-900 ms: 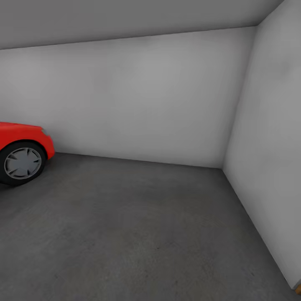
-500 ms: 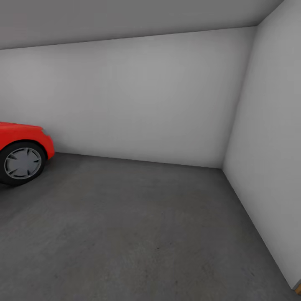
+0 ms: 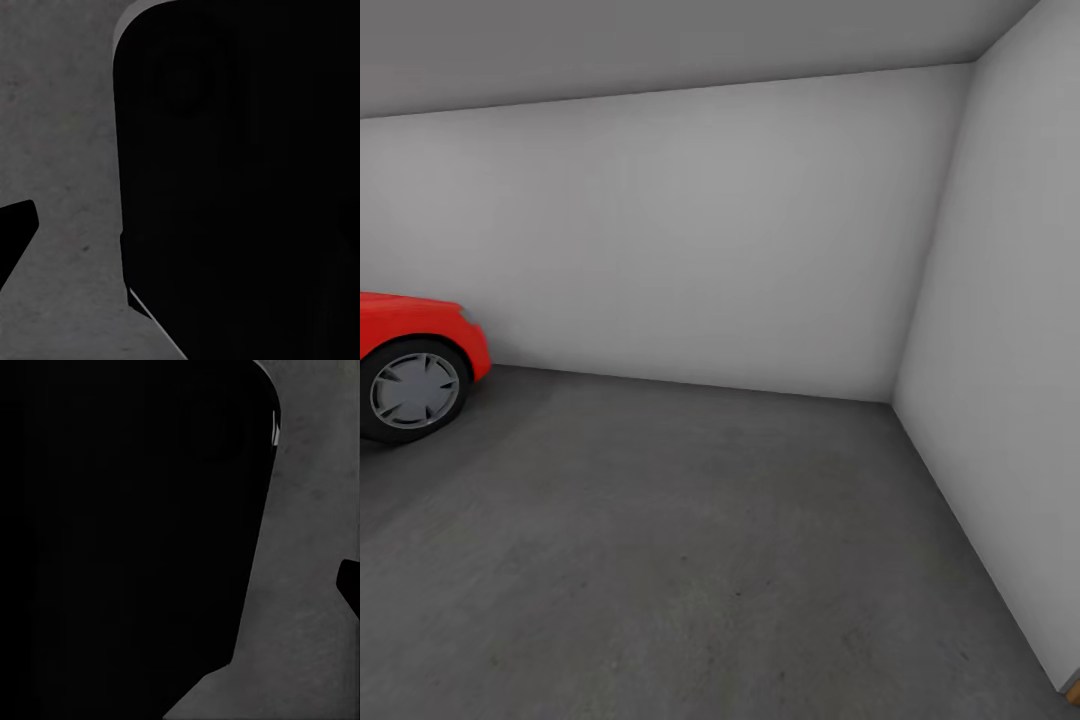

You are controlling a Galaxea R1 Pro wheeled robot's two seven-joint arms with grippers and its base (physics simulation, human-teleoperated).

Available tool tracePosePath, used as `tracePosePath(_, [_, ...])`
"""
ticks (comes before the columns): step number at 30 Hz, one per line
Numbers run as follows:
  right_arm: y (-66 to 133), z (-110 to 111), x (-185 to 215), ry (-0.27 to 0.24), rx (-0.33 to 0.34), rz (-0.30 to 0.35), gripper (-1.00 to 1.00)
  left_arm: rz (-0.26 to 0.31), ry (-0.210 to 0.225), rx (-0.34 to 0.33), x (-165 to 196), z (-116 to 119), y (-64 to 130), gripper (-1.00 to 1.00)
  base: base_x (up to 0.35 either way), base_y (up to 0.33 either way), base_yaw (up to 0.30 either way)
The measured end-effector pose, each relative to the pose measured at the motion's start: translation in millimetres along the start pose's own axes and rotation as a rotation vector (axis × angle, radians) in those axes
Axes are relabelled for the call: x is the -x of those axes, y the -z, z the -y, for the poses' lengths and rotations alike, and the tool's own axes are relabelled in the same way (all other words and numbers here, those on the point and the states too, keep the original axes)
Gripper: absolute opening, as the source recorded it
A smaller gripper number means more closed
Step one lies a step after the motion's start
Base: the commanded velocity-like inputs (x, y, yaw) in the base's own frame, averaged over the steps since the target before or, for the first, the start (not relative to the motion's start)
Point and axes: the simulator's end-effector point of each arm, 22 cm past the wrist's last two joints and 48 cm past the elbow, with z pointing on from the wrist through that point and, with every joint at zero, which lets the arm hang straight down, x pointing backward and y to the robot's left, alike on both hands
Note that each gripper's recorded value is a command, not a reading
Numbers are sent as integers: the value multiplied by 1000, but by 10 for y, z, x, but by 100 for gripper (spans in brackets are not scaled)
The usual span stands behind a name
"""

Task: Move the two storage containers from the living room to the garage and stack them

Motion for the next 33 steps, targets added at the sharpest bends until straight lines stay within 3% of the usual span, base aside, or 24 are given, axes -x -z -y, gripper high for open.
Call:
tracePosePath(9, [0, -81, 9, 49, 11, 2, 100, 0, 0, 0, 0, 0, 0, 100, 0, 0, 0])
tracePosePath(10, [1, -111, 9, 331, 18, 3, 100, 0, 0, 0, 0, 0, 0, 100, 0, 0, 0])
tracePosePath(11, [1, -136, 9, 400, 22, 4, 100, 0, 0, 0, 0, 0, 0, 100, 0, 0, 0])
tracePosePath(18, [1, -123, 10, 399, 19, 4, 100, 0, 0, 0, 1, 0, 0, 100, 0, 0, -88])
tracePosePath(33, [1, -130, 6, 397, 21, 3, 100, 0, 0, 0, 1, 3, 0, 100, 0, 0, -255])
